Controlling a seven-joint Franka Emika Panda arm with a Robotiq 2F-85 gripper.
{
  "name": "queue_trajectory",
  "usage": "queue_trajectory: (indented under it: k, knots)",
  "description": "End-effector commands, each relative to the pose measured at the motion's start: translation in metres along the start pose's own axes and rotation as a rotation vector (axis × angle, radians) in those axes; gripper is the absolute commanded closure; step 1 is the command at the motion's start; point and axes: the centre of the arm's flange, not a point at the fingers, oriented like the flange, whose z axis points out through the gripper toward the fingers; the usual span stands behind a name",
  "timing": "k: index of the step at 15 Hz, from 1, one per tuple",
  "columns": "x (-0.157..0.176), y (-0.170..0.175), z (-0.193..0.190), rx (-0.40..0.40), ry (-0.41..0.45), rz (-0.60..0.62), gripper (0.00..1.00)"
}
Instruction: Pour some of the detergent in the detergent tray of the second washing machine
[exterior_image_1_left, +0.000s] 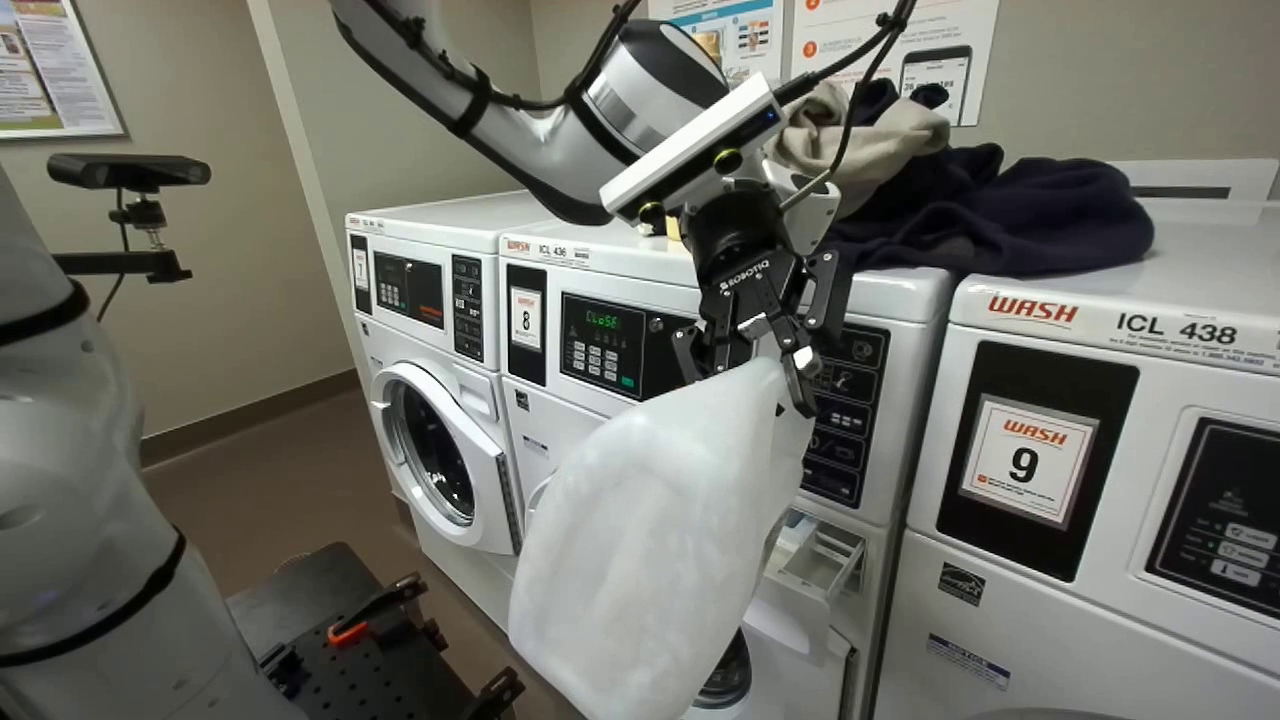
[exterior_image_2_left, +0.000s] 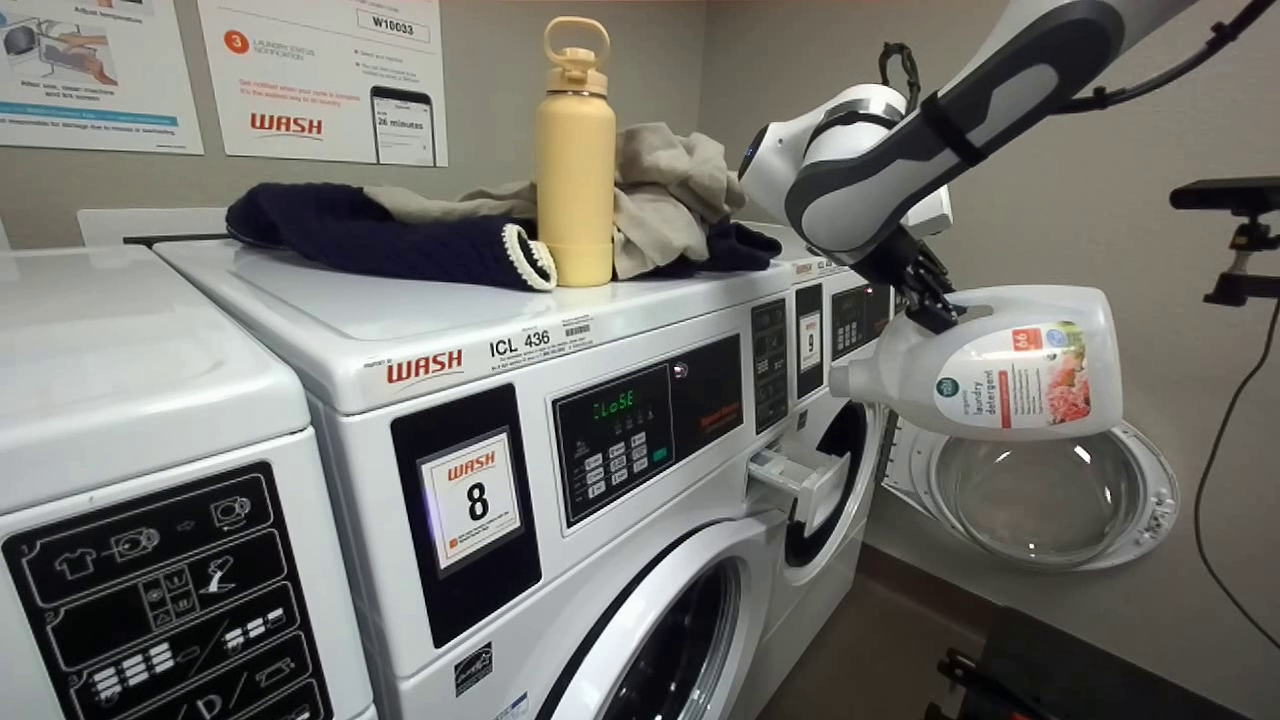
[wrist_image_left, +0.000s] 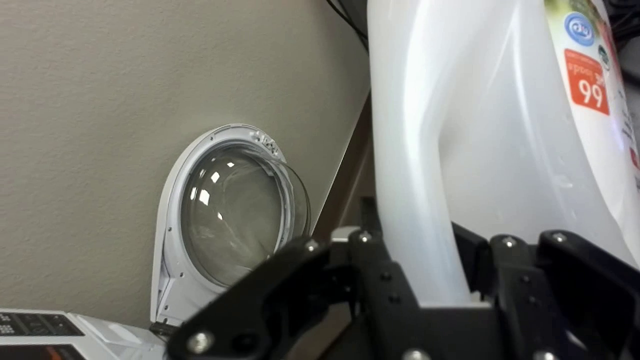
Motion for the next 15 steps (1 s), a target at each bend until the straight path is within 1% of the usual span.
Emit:
queue_trajectory:
  k: [1, 9, 15]
  knots:
    - [-0.004, 0.013, -0.018, -0.052, -0.056, -0.063, 0.91]
    - [0.014, 0.029, -0.032, -0.136, -0.098, -0.085, 0.91]
    - [0.02, 0.028, -0.033, -0.148, -0.132, -0.12, 0.91]
